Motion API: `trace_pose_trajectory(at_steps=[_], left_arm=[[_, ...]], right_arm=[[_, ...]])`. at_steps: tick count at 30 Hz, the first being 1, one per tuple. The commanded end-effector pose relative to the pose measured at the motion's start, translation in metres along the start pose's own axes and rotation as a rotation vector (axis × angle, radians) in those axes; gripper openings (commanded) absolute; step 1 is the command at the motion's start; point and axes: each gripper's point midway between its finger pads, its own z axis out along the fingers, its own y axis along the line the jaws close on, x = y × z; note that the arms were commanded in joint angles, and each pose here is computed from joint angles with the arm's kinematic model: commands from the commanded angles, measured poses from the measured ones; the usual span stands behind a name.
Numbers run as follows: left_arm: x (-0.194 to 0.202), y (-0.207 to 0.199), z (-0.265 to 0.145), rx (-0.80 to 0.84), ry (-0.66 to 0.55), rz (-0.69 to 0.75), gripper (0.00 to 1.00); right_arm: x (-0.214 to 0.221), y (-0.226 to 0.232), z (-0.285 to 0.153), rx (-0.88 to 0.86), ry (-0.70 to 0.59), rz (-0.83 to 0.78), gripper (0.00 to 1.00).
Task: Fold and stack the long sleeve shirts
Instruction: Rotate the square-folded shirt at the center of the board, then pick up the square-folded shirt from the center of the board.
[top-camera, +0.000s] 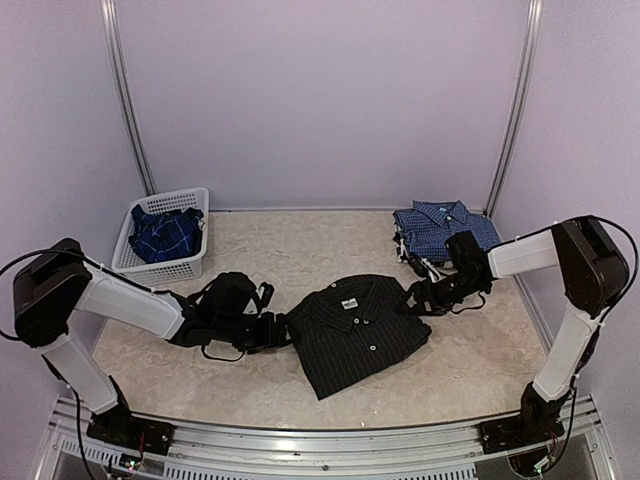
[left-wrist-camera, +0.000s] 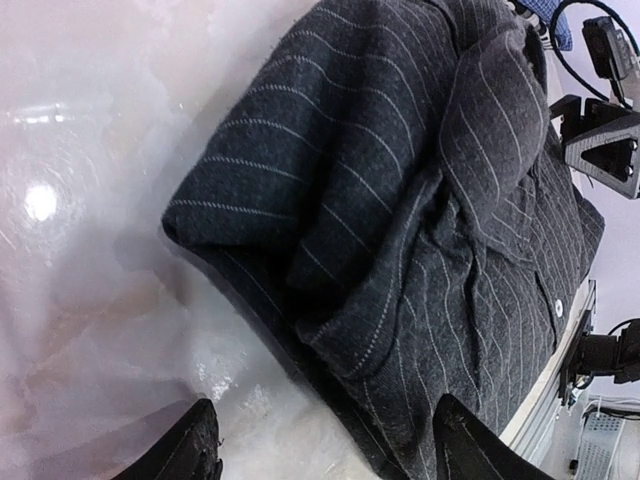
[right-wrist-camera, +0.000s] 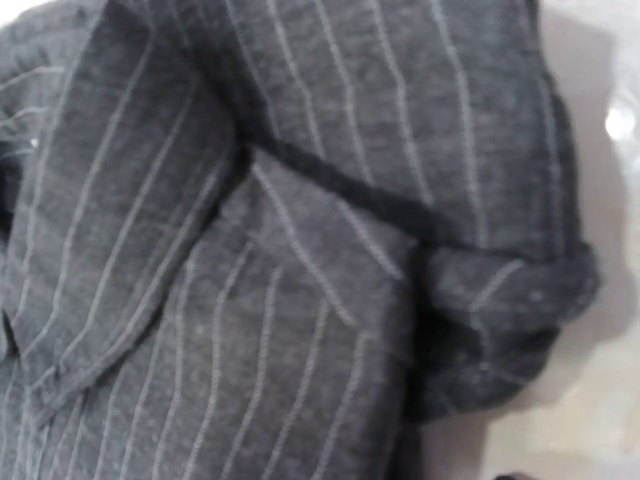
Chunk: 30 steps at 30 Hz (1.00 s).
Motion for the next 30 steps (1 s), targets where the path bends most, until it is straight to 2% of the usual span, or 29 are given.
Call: trace_pose_trajectory(at_steps=[1,8,13,21,30], left_arm=[[0.009,-0.012,0.008,0.023,0.024,0.007,0.66],[0.022,-0.015,0.025,0.053,0.060,-0.016,0.58],[0.021,-0.009,0.028,0.039,0.054,-0.011,0.52],[0.019,-0.002,0.029,0.020,0.046,-0.005,0.49],[0.018,0.000,0.029,0.022,0.040,0.000,0.47]], right_arm=[[0.042,-0.030,0.013,0.092,0.133,0.119,0.69],[0.063,-0.001,0.034,-0.023,0.206,0.098,0.67],[0.075,0.010,0.049,-0.111,0.232,0.115,0.61],[0.059,0.034,0.052,-0.274,0.163,0.127,0.50],[0.058,0.046,0.054,-0.319,0.154,0.118,0.42]])
